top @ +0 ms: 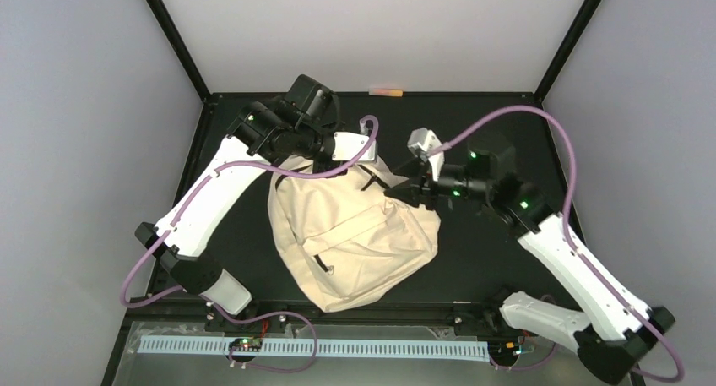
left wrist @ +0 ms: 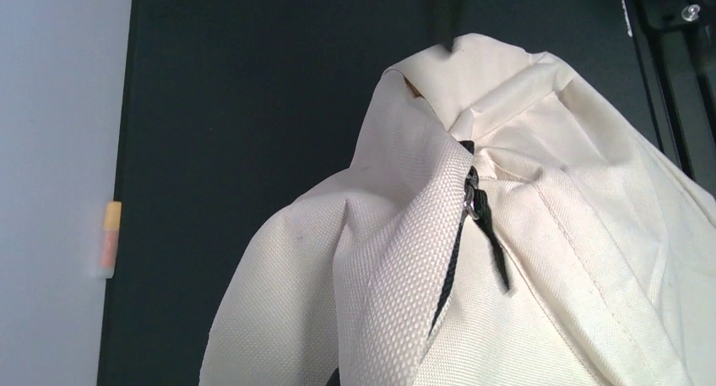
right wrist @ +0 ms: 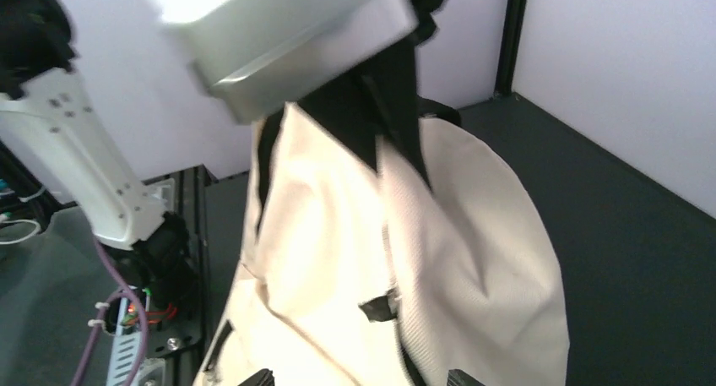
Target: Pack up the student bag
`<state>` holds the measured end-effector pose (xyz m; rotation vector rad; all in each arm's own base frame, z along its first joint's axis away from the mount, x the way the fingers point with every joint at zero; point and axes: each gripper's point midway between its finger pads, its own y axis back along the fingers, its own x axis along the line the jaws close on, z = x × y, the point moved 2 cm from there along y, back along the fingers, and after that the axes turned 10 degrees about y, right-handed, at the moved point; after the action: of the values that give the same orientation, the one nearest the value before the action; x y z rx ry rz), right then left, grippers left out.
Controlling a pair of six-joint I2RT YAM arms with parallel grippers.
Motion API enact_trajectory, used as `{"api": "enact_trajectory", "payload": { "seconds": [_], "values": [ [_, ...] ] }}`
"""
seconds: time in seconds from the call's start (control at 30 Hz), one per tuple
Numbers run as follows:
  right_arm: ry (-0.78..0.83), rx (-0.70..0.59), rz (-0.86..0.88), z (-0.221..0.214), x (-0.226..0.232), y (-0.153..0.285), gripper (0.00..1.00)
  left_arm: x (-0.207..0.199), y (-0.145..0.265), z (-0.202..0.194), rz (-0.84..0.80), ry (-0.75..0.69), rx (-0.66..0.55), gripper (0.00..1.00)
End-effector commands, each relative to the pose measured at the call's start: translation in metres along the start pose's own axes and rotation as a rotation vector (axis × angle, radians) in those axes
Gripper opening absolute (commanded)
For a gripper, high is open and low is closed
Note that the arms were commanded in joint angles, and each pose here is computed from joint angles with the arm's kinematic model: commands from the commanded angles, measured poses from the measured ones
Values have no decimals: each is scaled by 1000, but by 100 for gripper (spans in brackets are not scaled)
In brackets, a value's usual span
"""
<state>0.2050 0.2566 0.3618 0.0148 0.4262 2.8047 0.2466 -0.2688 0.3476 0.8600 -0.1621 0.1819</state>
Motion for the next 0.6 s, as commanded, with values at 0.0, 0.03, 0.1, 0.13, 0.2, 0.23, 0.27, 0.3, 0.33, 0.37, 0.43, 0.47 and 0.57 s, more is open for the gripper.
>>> {"api": "enact_trajectory", "payload": {
  "seconds": [0.0, 0.03, 0.1, 0.13, 0.2, 0.23, 0.27, 0.3, 0.33, 0.37, 0.43, 0.47, 0.57],
  "values": [
    [8, -137, 24, 18, 25, 33, 54, -11, 26, 15, 0, 54, -79, 2],
    [-5, -129, -25, 12, 20, 36, 53, -12, 27, 16, -1, 56, -83, 2],
    [-45, -91, -210, -5, -4, 40, 53, -12, 28, 17, -6, 64, -89, 1],
    [-64, -65, -310, -17, -18, 42, 54, -13, 28, 17, -10, 69, -89, 2],
    [-67, -40, -392, -31, -31, 40, 55, -13, 27, 18, -14, 81, -90, 2],
    [-68, -54, -384, -30, -32, 36, 56, -13, 26, 18, -15, 91, -90, 2],
    [-67, -84, -363, -25, -31, 33, 58, -12, 25, 18, -15, 101, -90, 2],
    [-62, -118, -349, -19, -29, 30, 59, -12, 25, 18, -16, 109, -91, 2],
    [-49, -154, -344, -11, -28, 27, 61, -10, 24, 18, -13, 121, -91, 2],
    [-37, -173, -353, -9, -29, 24, 61, -9, 23, 18, -7, 133, -91, 2],
    [-14, -213, -378, -4, -32, 20, 63, -7, 23, 19, 2, 151, -91, 2],
    [-11, -213, -385, -6, -33, 16, 64, -7, 23, 18, 4, 161, -89, 2],
    [-9, -204, -361, -12, -32, 2, 69, -7, 22, 17, -1, 170, -86, 1]
  ]
}}
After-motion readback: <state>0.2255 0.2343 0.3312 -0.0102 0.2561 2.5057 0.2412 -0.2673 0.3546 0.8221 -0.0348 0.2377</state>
